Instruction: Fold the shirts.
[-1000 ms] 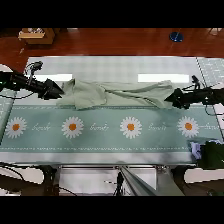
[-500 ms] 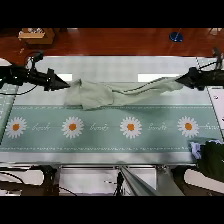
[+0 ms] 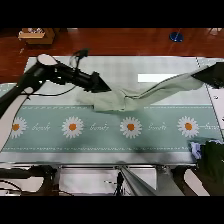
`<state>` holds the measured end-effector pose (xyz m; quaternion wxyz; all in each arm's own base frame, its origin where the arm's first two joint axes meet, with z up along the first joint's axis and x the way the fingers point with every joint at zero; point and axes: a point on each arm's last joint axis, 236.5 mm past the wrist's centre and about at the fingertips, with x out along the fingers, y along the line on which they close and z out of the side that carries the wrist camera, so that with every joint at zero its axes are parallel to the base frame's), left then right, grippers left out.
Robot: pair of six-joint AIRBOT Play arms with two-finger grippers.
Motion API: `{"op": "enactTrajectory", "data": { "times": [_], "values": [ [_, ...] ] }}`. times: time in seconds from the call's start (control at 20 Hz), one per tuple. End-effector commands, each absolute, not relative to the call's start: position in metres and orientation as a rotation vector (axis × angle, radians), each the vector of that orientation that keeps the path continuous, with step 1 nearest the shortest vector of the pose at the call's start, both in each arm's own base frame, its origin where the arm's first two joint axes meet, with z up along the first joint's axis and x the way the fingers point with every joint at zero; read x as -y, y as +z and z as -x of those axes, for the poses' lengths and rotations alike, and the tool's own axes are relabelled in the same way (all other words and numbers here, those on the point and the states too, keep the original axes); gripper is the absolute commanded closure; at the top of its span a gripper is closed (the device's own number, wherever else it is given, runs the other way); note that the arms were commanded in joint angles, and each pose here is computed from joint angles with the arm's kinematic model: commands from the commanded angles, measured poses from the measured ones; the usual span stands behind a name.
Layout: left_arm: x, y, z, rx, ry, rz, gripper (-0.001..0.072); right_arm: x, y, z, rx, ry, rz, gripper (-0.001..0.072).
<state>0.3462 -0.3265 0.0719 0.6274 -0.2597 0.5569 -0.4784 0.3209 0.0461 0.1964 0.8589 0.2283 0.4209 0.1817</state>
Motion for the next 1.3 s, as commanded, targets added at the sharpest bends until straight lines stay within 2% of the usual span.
{"op": "enactTrajectory", "data": {
  "times": [0.0, 0.35, 0.7, 0.8, 0.95, 1.05, 1.25],
  "values": [
    [0.39, 0.069, -0.317, -1.265, -1.127, 0.562, 0.0666, -0.062, 0.218, -0.278, -0.88, 0.392, -0.441, 0.0695],
    [0.466, 0.035, -0.248, -1.414, -1.221, 0.601, 0.0666, -0.073, 0.23, -0.238, -0.874, 0.379, -0.404, 0.0695],
    [0.522, -0.004, -0.186, -1.621, -1.238, 0.777, 0.0666, -0.073, 0.23, -0.236, -0.882, 0.381, -0.403, 0.0694],
    [0.529, -0.01, -0.18, -1.625, -1.253, 0.795, 0.0666, -0.073, 0.23, -0.236, -0.881, 0.38, -0.403, 0.0694],
    [0.519, 0.012, -0.212, -1.493, -1.317, 0.813, 0.0668, -0.074, 0.228, -0.234, -0.892, 0.379, -0.406, 0.0695],
    [0.49, 0.052, -0.253, -1.349, -1.354, 0.818, 0.0669, -0.074, 0.228, -0.235, -0.892, 0.378, -0.41, 0.0695],
    [0.377, 0.147, -0.342, -1.033, -1.297, 0.769, 0.0669, -0.075, 0.212, -0.241, -0.911, 0.381, -0.457, 0.0694]
  ]
}}
